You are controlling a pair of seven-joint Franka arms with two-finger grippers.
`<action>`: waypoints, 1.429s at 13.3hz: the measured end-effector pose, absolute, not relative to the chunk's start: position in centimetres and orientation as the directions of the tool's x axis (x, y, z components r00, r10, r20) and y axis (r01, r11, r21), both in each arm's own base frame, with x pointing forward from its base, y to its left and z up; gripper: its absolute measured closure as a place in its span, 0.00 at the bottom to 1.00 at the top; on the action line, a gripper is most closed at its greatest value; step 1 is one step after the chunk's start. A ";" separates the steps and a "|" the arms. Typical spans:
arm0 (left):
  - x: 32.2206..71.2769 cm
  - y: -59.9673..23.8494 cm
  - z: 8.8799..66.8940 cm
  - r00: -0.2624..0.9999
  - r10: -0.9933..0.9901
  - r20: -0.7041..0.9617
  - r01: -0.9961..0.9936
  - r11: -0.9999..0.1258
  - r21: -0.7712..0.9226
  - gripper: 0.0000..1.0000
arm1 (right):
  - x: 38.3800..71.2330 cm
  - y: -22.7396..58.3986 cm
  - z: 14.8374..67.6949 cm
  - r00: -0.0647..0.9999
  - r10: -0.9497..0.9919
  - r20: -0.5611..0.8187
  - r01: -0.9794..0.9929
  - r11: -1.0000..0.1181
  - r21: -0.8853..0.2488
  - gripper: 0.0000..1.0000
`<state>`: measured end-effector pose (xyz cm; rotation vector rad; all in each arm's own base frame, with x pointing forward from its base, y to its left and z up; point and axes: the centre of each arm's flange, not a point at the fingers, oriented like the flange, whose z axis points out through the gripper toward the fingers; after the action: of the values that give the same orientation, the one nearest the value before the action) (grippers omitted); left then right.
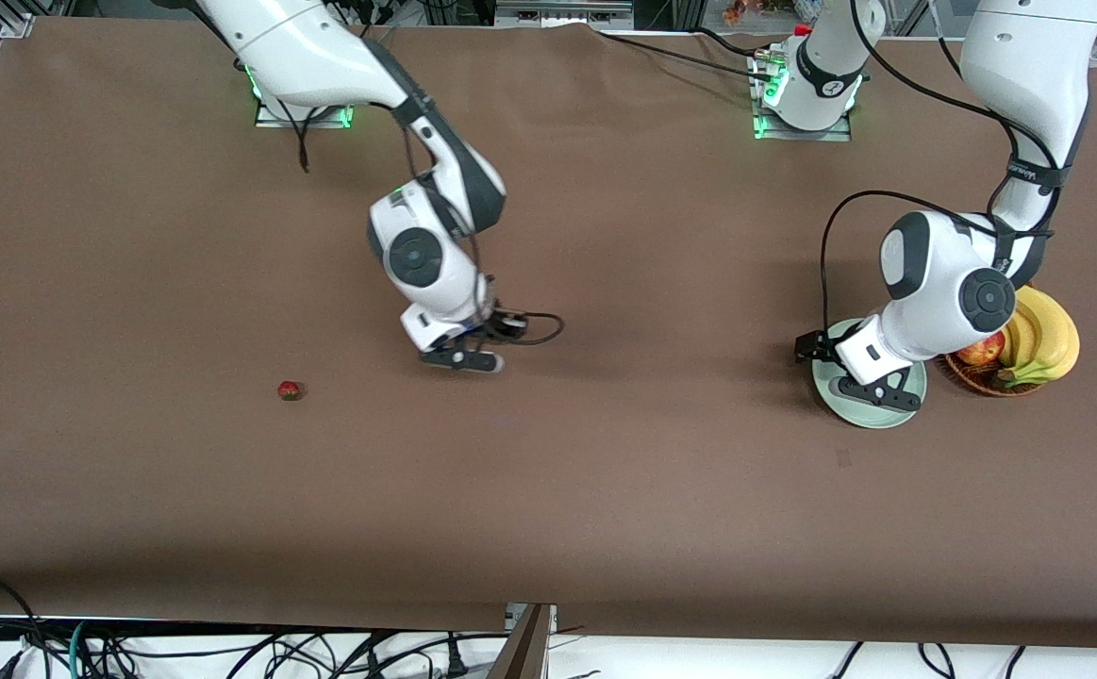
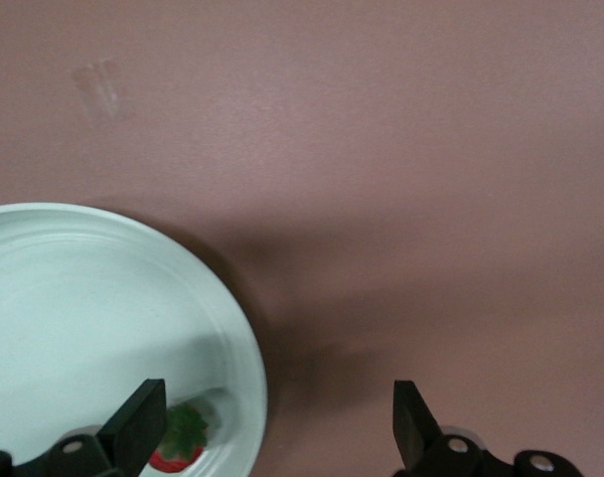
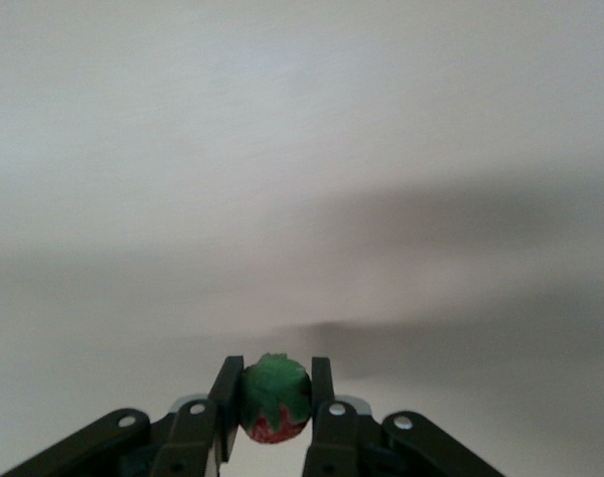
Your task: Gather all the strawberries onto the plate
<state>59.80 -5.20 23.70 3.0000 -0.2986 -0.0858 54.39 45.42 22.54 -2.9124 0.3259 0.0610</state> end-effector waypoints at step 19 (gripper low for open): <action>56.9 -18.0 22.5 0.988 -0.114 -0.102 -0.098 -0.983 0.153 0.00 | 54.6 54.4 28.5 0.924 -0.379 0.052 -0.361 -0.907 -0.216 0.01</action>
<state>56.87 -17.98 22.47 2.9849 -0.1600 -0.1661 54.59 54.44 28.52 -2.8802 0.5600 -0.1365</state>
